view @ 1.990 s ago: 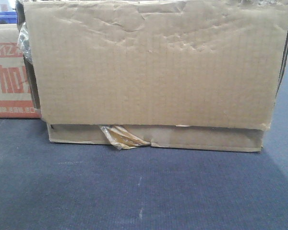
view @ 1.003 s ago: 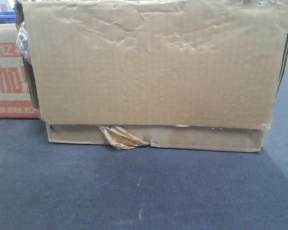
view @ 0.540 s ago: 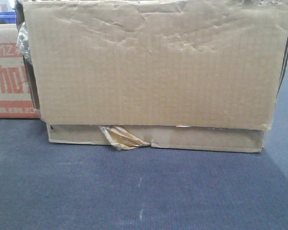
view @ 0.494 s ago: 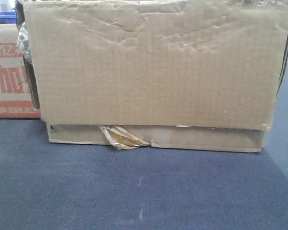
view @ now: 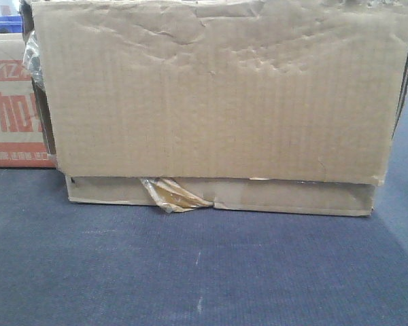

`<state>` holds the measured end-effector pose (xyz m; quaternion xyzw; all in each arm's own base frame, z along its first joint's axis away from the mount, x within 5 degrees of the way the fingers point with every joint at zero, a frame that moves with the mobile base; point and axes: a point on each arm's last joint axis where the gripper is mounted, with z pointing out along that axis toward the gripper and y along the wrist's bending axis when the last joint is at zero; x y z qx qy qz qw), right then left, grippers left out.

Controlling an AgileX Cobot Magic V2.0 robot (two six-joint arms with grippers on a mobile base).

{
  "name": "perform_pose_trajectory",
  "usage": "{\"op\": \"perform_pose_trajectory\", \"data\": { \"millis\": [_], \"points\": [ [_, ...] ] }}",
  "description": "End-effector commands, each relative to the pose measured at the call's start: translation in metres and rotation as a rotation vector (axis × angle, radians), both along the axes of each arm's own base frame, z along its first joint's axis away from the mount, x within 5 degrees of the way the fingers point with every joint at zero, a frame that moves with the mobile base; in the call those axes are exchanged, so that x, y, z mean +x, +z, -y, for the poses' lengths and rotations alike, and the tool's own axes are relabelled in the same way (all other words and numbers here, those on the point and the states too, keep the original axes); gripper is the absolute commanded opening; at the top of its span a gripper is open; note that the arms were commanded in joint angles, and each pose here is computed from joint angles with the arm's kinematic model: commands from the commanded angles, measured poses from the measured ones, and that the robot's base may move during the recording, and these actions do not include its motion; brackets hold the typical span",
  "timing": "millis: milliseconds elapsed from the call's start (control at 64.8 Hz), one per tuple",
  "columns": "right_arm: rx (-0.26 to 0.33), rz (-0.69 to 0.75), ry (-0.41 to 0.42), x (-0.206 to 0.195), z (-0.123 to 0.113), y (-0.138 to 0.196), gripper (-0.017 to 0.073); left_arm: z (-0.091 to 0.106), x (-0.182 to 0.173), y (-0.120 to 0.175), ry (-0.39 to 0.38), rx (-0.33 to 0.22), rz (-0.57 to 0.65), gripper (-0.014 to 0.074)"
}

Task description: Stack two boxes on right shelf middle

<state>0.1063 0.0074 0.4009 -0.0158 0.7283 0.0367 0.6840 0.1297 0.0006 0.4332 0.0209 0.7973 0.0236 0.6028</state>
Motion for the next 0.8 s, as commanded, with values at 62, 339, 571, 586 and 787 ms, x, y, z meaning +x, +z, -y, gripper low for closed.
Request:
{"op": "perform_pose_trajectory", "data": {
  "millis": [62,339,571,586,787],
  "points": [
    [-0.002,0.022,0.007,0.000,-0.001,0.005,0.0551,0.002,0.044,0.003,-0.003,-0.004,-0.174,0.0537],
    [-0.002,0.022,0.045,-0.001,-0.005,0.005,0.0551,-0.017,0.149,0.007,0.026,0.086,-0.520,0.0537],
    [-0.002,0.018,0.046,-0.001,-0.005,0.004,0.0551,-0.056,0.219,-0.016,-0.016,0.071,-0.657,0.0526],
    [-0.002,0.018,0.046,-0.001,-0.005,0.004,0.0551,-0.058,0.224,-0.019,-0.019,0.079,-0.658,0.0526],
    [-0.002,0.018,0.046,-0.001,-0.005,0.004,0.0551,-0.071,0.265,-0.057,-0.021,0.102,-0.667,0.0526]
  ]
}}
